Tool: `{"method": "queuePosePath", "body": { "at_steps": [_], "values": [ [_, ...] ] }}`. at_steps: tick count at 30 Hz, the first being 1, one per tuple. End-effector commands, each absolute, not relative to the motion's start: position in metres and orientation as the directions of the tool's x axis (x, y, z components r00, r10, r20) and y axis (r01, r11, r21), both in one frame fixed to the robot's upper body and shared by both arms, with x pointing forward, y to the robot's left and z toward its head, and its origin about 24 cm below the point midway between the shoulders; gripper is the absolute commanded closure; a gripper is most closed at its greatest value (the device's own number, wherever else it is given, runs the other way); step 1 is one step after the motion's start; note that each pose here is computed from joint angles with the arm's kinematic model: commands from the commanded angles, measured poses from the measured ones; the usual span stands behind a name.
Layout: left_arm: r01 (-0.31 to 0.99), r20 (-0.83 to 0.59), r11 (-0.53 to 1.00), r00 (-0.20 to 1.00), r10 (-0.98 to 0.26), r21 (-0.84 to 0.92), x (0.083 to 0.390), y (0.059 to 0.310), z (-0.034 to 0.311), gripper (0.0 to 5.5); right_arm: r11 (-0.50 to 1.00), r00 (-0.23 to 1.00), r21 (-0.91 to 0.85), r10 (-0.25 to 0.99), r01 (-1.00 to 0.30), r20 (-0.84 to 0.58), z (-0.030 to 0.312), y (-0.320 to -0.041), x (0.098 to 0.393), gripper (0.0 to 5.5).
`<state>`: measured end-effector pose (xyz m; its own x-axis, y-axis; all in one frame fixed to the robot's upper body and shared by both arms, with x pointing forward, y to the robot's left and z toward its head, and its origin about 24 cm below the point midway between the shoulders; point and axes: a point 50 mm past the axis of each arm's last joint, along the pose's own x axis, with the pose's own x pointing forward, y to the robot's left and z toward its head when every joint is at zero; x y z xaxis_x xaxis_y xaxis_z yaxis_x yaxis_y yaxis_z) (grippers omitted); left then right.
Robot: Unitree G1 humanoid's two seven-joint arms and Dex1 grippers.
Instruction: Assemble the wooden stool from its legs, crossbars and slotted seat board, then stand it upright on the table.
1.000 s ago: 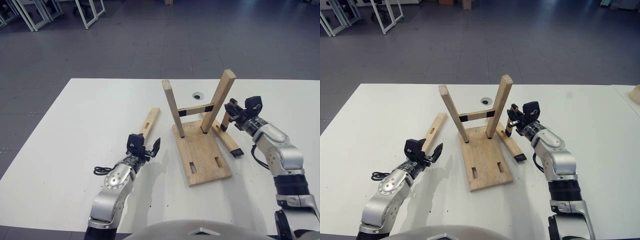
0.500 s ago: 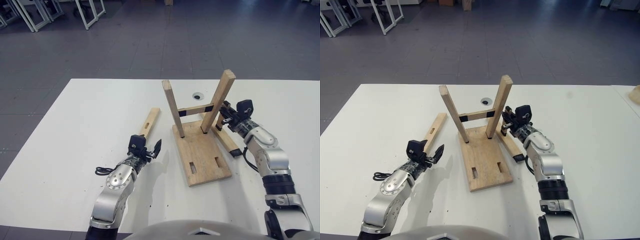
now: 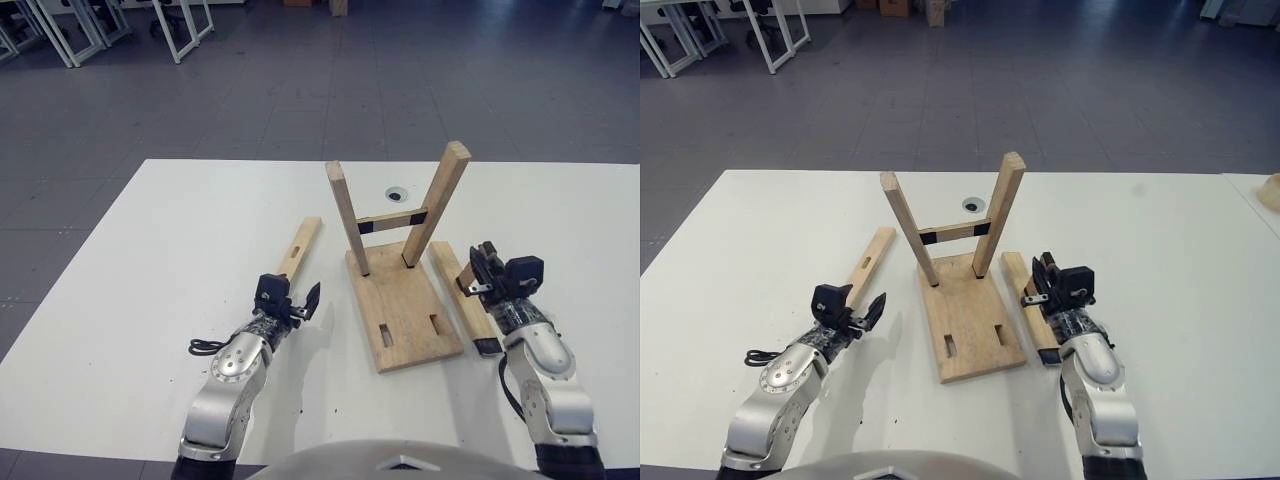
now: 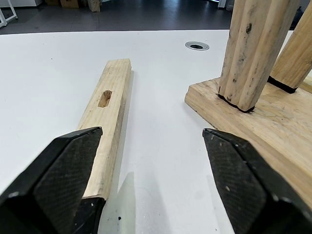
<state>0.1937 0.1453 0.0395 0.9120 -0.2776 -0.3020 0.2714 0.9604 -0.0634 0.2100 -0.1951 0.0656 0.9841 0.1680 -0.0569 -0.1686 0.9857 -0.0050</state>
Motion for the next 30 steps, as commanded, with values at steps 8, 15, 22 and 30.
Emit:
{"method": "queuePosePath", "body": {
  "at_steps": [8,15,22,30],
  "values": [
    [0.261,-0.296,0.964,0.919,-0.262,-0.041,0.197,0.145,0.042,1.68,0.998,0.994,-0.049,-0.031,0.026,-0.105,0.068,-0.217,0.213,5.11],
    [0.260,-0.294,0.965,0.920,-0.260,-0.040,0.198,0.145,0.041,1.68,0.999,0.998,-0.019,-0.039,0.038,-0.050,0.077,-0.213,0.222,4.38],
    [0.253,-0.292,0.966,0.922,-0.255,-0.046,0.198,0.142,0.039,1.68,0.999,1.000,-0.032,-0.025,0.025,-0.012,0.097,-0.214,0.230,3.18],
    [0.258,-0.291,0.965,0.921,-0.258,-0.038,0.198,0.141,0.038,1.68,0.992,0.987,-0.082,-0.082,0.094,0.138,0.170,-0.209,0.253,3.22]
  ]
}}
